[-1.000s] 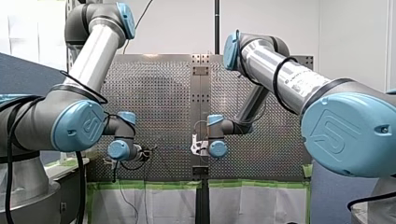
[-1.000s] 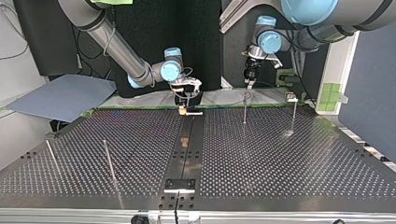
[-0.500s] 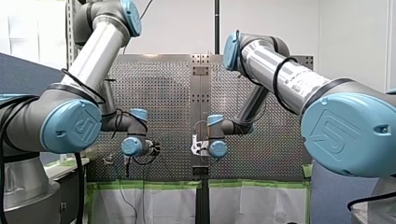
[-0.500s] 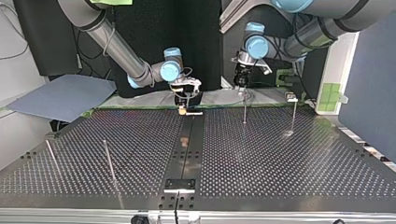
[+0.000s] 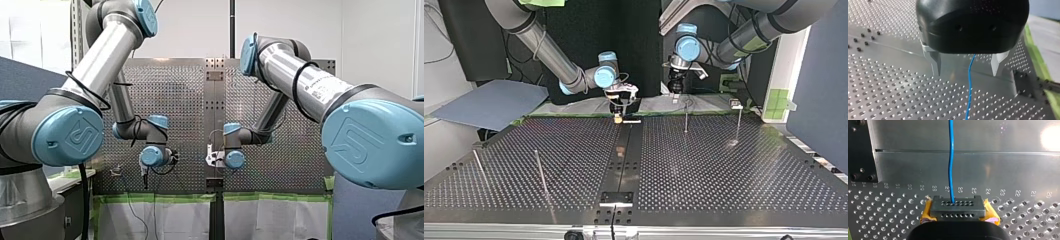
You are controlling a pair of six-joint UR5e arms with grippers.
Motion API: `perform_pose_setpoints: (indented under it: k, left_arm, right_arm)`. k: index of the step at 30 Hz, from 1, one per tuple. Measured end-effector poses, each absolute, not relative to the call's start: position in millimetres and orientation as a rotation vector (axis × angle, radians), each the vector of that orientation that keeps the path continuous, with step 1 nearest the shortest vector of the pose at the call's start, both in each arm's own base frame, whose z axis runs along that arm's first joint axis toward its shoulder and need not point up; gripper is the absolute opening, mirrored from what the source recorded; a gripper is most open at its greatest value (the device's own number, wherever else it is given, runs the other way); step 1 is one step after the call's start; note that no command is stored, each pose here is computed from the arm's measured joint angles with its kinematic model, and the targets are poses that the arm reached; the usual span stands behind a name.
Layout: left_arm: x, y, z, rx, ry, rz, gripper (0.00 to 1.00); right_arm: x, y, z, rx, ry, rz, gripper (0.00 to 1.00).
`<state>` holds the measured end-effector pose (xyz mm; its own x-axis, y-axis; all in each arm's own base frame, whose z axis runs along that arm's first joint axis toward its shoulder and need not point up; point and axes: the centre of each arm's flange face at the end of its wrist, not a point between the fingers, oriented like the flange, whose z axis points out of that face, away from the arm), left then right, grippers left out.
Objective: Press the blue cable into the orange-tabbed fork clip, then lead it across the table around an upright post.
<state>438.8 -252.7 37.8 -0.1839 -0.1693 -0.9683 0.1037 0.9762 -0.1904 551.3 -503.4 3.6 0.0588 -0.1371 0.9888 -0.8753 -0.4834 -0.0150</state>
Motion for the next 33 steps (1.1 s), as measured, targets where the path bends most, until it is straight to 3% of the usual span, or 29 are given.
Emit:
perform_pose_setpoints:
  k: [22,33]
  left_arm:
    - [477,-256,17,-0.090,1.780,-0.123,1.00]
    - [509,-262,16,-0.149,1.705,-0.110,1.00]
  right_arm:
    - [553,-501,2,1.717,-1.018,1.478,0.00]
    - [552,-500,2,1.721,-1.015,1.473,0.00]
